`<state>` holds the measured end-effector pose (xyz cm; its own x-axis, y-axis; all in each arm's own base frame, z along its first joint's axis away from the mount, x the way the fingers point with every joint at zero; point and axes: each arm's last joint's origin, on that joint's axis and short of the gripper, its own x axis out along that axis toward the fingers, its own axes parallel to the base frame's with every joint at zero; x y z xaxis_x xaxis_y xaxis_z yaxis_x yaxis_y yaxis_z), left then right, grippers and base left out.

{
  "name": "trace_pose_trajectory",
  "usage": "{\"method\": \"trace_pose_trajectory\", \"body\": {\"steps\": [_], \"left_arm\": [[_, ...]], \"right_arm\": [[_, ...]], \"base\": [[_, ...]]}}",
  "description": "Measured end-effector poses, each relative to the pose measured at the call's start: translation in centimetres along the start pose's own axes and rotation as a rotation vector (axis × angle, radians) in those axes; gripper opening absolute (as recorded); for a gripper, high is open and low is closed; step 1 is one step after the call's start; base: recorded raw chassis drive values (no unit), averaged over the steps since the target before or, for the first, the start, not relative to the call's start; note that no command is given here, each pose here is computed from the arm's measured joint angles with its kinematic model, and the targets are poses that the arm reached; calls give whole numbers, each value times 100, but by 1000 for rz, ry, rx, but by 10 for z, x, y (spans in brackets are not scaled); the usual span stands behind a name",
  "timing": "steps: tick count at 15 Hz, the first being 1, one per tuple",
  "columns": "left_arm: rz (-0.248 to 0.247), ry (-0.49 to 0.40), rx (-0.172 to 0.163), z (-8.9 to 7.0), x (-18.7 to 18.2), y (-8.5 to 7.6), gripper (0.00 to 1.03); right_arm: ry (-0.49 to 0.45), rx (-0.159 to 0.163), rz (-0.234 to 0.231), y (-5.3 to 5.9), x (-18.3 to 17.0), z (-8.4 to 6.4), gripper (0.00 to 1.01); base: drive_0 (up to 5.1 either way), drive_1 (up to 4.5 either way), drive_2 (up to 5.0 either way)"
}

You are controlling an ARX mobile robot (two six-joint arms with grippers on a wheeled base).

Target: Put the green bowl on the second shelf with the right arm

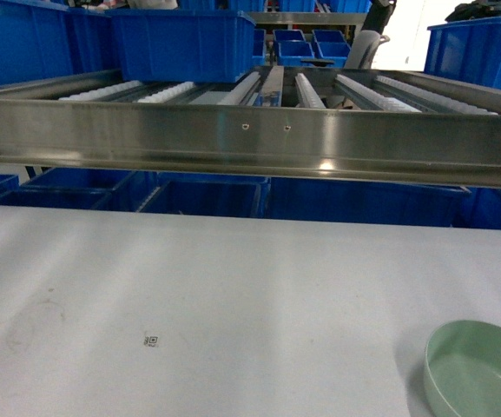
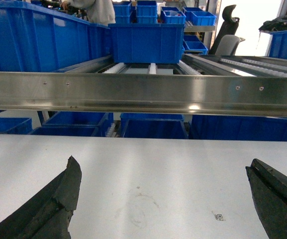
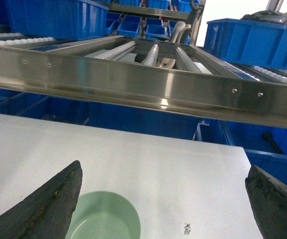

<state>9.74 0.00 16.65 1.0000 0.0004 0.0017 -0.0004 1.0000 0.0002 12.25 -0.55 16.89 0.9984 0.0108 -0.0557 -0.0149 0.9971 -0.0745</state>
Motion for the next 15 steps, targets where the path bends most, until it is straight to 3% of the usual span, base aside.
{"method": "trace_pose_trajectory", "body": {"steps": [3,7,11,15], "left_arm": [[0,0,0,0,0,0,98],[0,0,0,0,0,0,98],[0,0,0,0,0,0,98],[0,0,0,0,0,0,98]], "right_arm": [[111,-61,84,-2,38,16,98],[400,-123,183,-9,95,3,98],[511,-157,232,-13,128,-4,98],[601,-209,297,1,139,-13,98]], "base": [[0,0,0],[0,0,0],[0,0,0],[0,0,0]]}}
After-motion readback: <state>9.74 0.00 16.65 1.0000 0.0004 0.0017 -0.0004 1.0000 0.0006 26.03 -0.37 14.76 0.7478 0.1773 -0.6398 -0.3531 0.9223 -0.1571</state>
